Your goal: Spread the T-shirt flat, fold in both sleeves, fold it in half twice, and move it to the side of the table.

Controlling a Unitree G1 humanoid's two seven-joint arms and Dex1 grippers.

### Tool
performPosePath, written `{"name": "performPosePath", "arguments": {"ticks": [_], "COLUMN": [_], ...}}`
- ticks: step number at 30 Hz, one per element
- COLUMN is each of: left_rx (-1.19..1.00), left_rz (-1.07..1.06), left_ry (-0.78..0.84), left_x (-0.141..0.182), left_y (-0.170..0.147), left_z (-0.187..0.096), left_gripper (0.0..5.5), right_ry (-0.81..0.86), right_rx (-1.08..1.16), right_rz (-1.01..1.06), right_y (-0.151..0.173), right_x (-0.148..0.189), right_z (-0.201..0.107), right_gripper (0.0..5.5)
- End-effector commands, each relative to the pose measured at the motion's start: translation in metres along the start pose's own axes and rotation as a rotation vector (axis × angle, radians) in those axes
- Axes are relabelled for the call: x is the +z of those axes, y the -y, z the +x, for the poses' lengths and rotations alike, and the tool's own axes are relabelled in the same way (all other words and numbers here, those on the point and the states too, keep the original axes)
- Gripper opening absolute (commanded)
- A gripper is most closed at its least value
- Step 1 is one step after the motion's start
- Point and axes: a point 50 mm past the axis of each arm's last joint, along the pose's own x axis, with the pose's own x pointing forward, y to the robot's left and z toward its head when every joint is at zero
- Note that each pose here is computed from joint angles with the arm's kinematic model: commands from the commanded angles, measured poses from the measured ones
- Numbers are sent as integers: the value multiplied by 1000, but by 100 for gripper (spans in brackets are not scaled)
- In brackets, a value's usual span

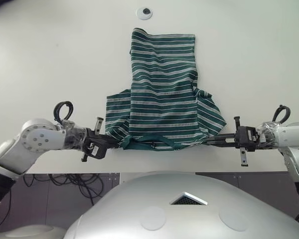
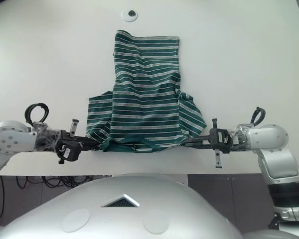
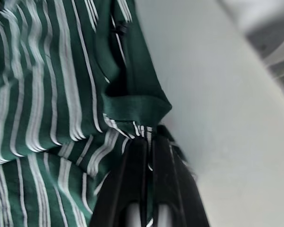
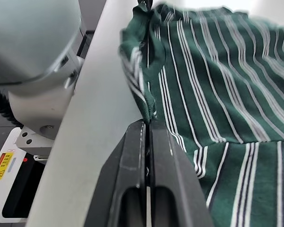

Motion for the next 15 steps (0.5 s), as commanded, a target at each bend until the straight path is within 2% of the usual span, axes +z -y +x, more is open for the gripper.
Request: {"name": "performPosePath", "arguments": {"ticks": [1, 4, 8, 9, 15], "left_rx": [35, 46, 60, 71, 24], "left_rz": [63, 104, 89, 76, -93], "left_ry": [-64, -88, -34, -26, 33], "left_x": [-2, -2, 9, 11, 24], "left_y": [7, 14, 23, 22, 26], "left_z": [5, 10, 14, 12, -4], "left_gripper": [0, 0, 0, 20, 93], "right_ry": [-42, -57, -43, -31, -8], "right_rx": [-8, -37, -59, -80, -101], "right_rz": [4, 21, 107, 102, 94], "right_y": [-10, -20, -34, -31, -26], "right_x": [-8, -15, -16, -14, 2], "right_z": [5, 10, 8, 6, -10], "right_gripper": [1, 1, 1, 0, 93]}}
